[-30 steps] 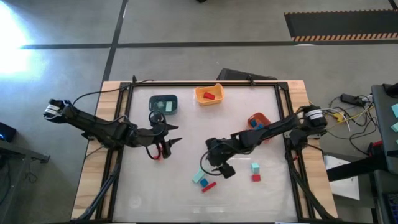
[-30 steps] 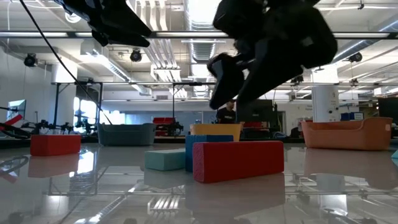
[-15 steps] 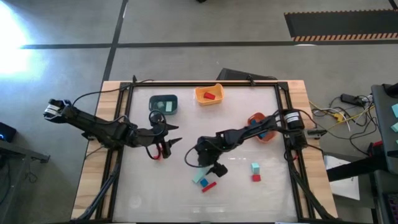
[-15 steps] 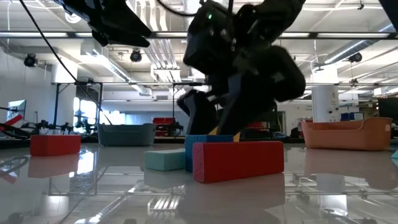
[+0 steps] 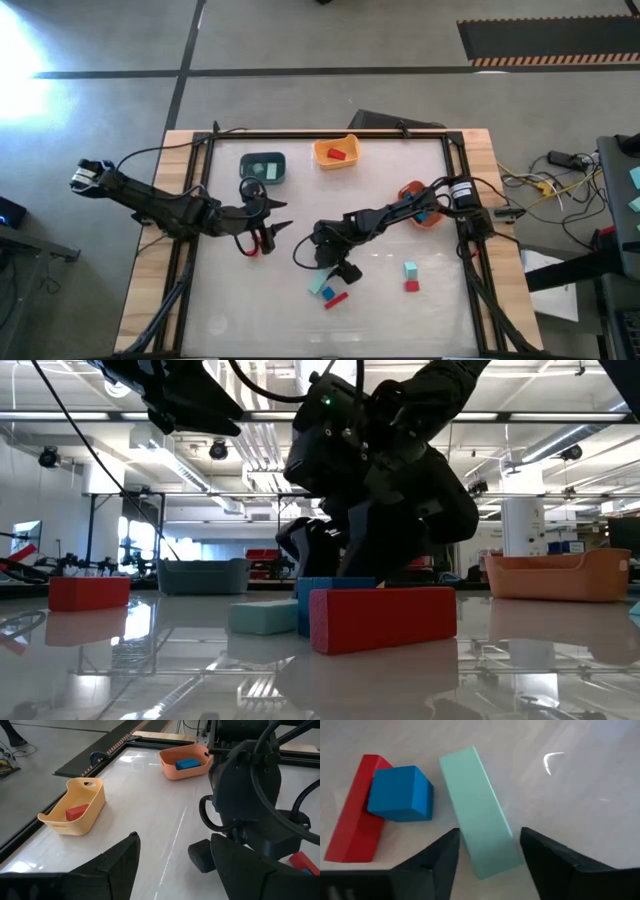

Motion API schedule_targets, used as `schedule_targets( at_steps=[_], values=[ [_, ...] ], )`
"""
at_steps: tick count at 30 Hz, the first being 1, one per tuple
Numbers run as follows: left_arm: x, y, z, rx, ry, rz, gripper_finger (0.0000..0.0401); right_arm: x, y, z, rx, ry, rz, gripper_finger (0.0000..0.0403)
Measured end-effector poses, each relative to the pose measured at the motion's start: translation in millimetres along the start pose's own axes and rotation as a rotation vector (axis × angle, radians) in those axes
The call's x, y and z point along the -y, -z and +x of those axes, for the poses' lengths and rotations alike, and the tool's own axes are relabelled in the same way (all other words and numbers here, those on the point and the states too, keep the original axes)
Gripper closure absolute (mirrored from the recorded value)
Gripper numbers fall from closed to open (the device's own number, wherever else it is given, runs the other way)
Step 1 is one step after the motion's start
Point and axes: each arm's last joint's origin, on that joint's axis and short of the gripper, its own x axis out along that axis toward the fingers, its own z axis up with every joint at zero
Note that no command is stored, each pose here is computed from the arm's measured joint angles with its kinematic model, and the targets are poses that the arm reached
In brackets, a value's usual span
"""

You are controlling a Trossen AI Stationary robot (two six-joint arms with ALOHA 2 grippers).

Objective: Sort & place blocks by color
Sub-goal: Put the light blue block into the blue bin

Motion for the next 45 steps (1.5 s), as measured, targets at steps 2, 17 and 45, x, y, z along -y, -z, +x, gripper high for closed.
schedule_targets(
  at_steps=[2, 17, 45],
  values=[
    [0, 0, 0, 0.000, -0.001, 0.000, 0.0175, 0, 0, 0, -0.002, 0.008, -0.007, 0.0230],
    [0, 0, 0, 0.001, -0.004, 0.000, 0.0175, -2, -5, -35, -0.004, 0.120, 0.022, 0.0286],
    [21, 9, 32, 0.347, 0.102, 0.176, 0.0175, -30, -7, -127, 0.890, 0.437, -0.069, 0.0286]
  ],
)
